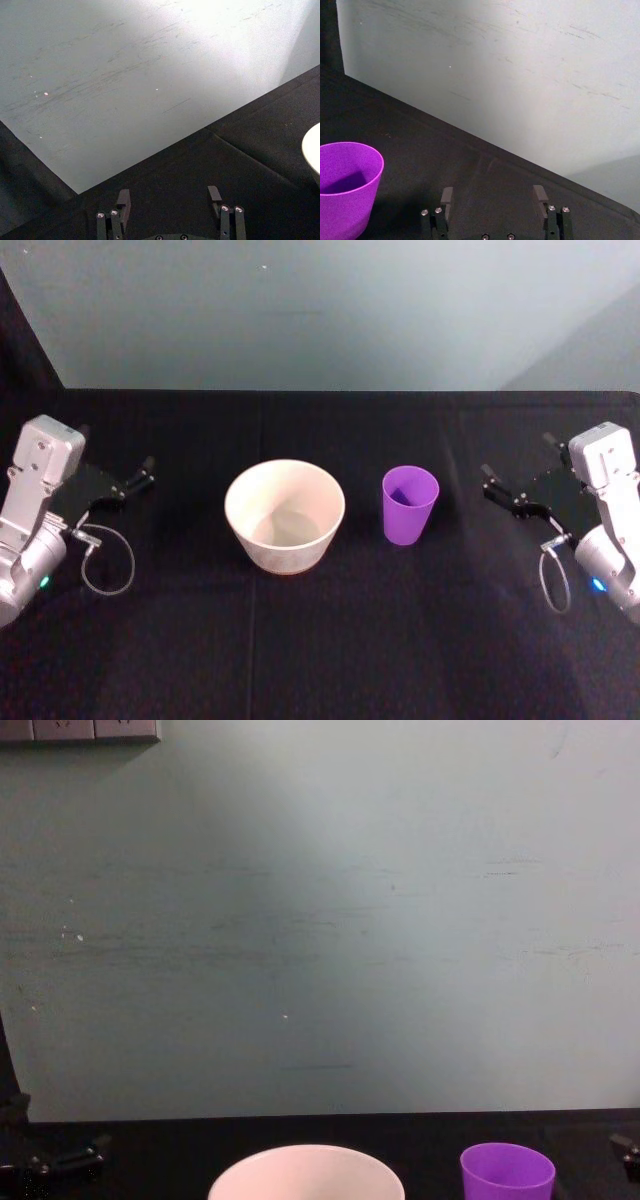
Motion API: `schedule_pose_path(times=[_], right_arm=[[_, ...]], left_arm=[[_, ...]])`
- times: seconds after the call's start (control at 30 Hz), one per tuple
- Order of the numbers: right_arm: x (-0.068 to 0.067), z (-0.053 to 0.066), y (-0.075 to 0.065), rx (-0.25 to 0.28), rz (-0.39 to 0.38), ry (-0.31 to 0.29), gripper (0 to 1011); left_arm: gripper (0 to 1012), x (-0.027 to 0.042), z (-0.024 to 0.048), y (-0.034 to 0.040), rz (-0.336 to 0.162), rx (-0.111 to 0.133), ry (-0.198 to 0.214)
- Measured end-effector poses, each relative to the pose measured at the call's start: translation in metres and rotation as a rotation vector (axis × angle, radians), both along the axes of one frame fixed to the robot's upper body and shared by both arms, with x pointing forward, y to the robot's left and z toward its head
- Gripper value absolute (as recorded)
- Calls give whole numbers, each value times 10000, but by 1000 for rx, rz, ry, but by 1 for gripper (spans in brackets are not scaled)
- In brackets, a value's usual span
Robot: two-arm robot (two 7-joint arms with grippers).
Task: Pick up the cup and pour the mung beans from the cup into the bowl.
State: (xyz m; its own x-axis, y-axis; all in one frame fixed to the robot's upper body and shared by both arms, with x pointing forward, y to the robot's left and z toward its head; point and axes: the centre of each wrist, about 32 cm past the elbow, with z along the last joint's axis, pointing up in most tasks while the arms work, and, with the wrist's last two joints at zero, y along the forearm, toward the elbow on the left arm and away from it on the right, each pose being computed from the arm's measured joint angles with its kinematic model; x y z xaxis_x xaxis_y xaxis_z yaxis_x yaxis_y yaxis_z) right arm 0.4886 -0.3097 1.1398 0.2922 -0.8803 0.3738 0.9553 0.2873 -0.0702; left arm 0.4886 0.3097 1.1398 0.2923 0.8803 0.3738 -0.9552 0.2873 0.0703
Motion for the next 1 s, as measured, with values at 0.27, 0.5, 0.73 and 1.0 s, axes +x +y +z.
schedule_pose_path(times=[0.27, 0.5, 0.73, 1.0], right_arm=[[0, 0, 0, 0, 0, 0, 1003], [0, 0, 0, 0, 0, 0, 1003], [0, 0, 0, 0, 0, 0, 1003], [0, 0, 0, 0, 0, 0, 1003]], left_arm=[[1000, 0, 0, 0, 0, 0, 0], [1000, 0, 0, 0, 0, 0, 0], [1000, 0, 0, 0, 0, 0, 0], [1000, 0, 0, 0, 0, 0, 0]])
